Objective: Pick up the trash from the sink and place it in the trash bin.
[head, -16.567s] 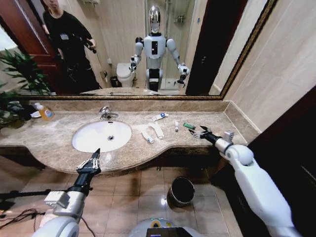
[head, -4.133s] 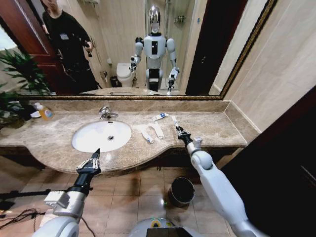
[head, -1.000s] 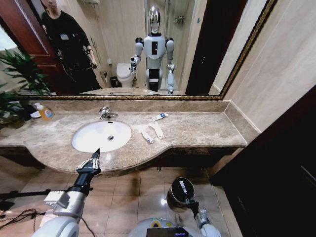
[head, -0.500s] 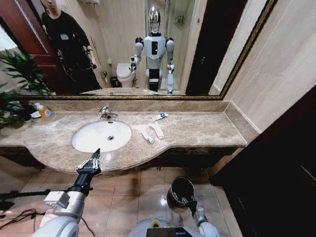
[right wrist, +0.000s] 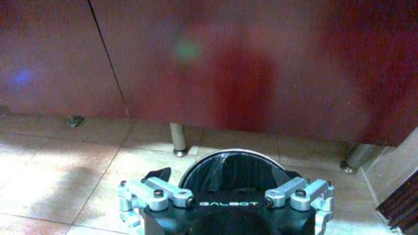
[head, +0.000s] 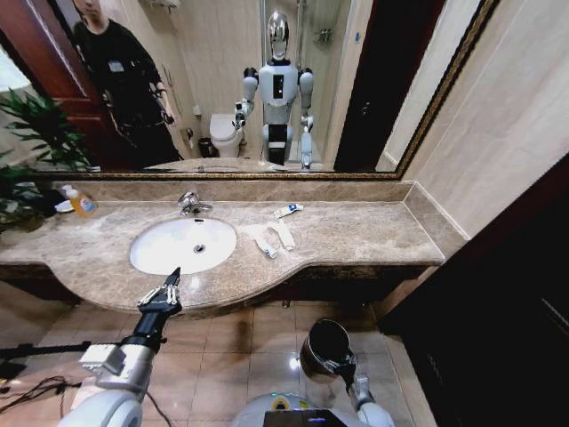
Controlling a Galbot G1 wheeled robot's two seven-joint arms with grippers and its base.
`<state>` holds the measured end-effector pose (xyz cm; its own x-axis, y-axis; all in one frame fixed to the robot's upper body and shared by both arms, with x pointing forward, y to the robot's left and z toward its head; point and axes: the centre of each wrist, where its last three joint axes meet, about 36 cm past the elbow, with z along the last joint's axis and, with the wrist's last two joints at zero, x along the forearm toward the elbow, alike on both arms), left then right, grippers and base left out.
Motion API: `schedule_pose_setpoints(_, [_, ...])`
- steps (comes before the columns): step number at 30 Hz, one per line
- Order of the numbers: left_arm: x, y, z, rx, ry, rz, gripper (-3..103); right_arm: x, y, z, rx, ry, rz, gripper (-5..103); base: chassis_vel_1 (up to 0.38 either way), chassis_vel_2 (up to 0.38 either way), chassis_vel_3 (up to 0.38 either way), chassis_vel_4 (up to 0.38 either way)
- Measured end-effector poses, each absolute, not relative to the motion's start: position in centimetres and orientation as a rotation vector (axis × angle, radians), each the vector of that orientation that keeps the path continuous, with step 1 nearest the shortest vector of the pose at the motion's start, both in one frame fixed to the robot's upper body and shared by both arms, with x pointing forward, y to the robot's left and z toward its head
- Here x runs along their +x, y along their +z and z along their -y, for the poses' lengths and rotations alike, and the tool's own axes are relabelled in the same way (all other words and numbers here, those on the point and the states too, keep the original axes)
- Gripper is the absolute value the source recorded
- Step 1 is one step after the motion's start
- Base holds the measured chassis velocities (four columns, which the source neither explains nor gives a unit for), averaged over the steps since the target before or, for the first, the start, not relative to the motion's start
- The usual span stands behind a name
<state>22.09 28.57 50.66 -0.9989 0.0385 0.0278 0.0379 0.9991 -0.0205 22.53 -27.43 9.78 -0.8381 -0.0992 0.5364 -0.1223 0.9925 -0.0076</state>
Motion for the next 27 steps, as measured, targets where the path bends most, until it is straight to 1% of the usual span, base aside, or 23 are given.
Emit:
schedule_pose_setpoints(11, [22.1,50.7,-28.6,-0.059,0.031,3.113,0,23.2,11.6,27.6,0.132,0.073,2.618,100,0.000,0.000,0.000,0.000])
schedule_pose_setpoints(24, [22.1,50.7,-28.6,-0.059,0.031,3.113,0,23.4,18.4,28.3,0.111,0.117,2.808,100,0.000,0.000,0.000,0.000])
schedule_pose_setpoints(27, [22.1,50.7,-28.6,-0.059,0.031,3.113,0,22.2,20.2,29.0,0.110,0.168,2.916,100,0.000,0.000,0.000,0.000])
